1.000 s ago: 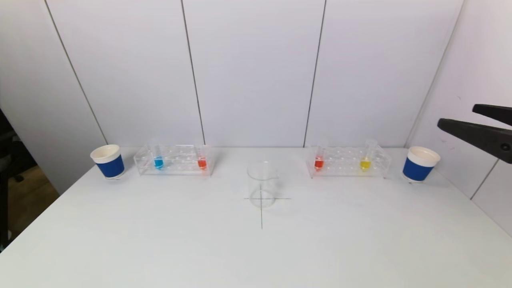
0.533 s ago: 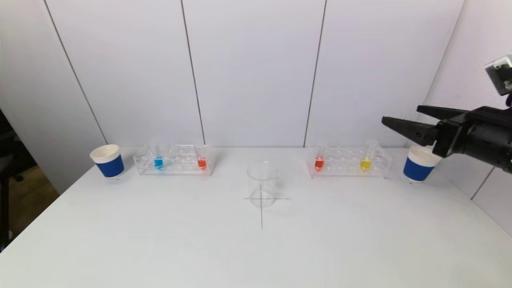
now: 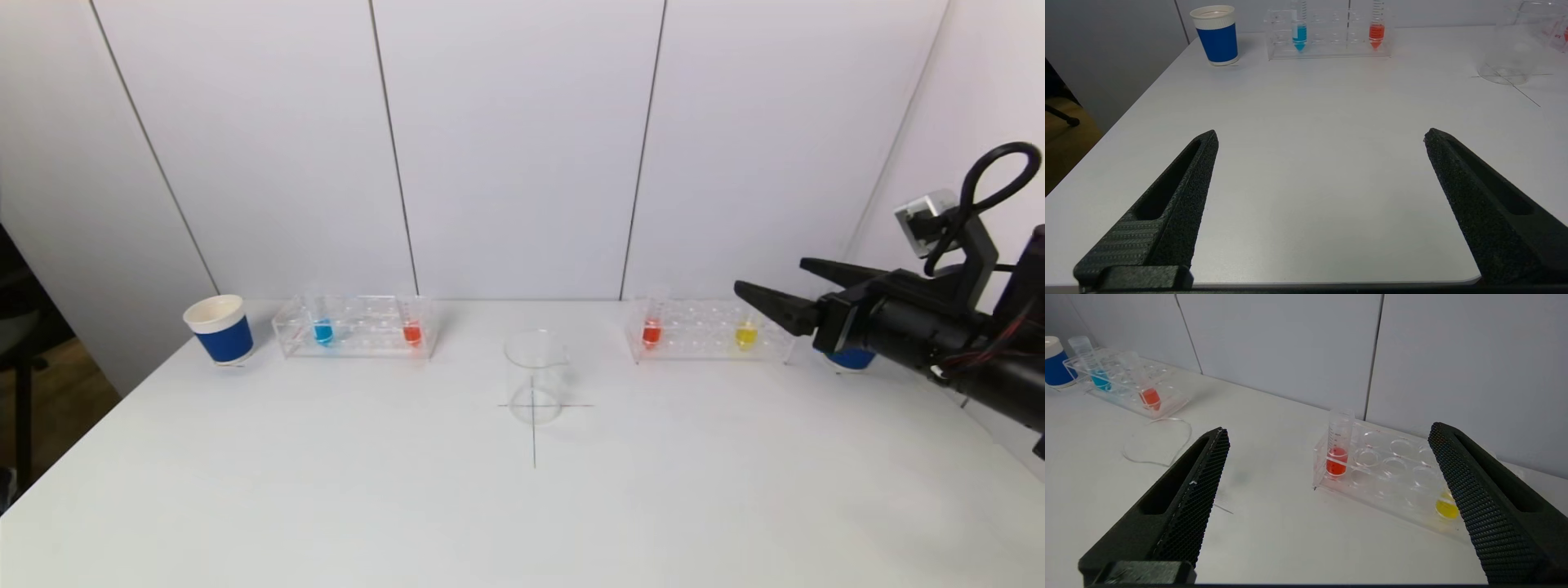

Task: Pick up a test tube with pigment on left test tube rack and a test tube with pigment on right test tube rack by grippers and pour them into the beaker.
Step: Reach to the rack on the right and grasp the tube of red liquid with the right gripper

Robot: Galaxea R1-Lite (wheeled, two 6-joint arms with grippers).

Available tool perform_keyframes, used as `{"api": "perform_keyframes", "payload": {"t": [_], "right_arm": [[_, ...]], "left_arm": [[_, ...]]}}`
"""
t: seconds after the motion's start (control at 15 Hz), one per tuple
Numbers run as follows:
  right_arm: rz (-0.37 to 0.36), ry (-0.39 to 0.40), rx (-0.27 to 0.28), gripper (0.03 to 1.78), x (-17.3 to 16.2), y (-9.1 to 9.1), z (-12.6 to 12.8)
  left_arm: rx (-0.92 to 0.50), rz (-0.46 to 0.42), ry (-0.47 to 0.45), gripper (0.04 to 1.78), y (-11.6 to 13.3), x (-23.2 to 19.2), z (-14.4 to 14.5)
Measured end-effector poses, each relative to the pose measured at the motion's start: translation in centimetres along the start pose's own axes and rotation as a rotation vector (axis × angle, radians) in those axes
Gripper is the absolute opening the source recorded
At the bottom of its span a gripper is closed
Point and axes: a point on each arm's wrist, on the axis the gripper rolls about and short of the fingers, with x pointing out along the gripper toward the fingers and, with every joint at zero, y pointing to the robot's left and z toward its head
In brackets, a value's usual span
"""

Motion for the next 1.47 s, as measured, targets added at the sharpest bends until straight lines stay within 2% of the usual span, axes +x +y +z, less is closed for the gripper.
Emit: {"api": "perform_keyframes", "payload": {"t": [0.13, 0.33, 0.6, 1.0, 1.47], "right_arm": [[0.002, -0.040, -0.008, 1.77, 1.4, -0.5, -1.5], [0.013, -0.054, -0.012, 1.77, 3.4, -1.1, -3.9], [0.023, -0.009, 0.000, 1.77, 5.3, -1.4, -6.5], [0.043, 0.039, 0.011, 1.77, 7.3, -1.3, -8.5], [0.072, 0.045, 0.012, 1.77, 9.5, -0.8, -9.7]], "left_arm": [[0.000, 0.000, 0.000, 1.76, 0.0, 0.0, 0.0], [0.000, 0.001, 0.000, 1.76, 0.0, 0.0, 0.0], [0.000, 0.001, 0.000, 1.76, 0.0, 0.0, 0.0], [0.000, 0.000, 0.000, 1.76, 0.0, 0.0, 0.0], [0.000, 0.000, 0.000, 1.76, 0.0, 0.0, 0.0]]}}
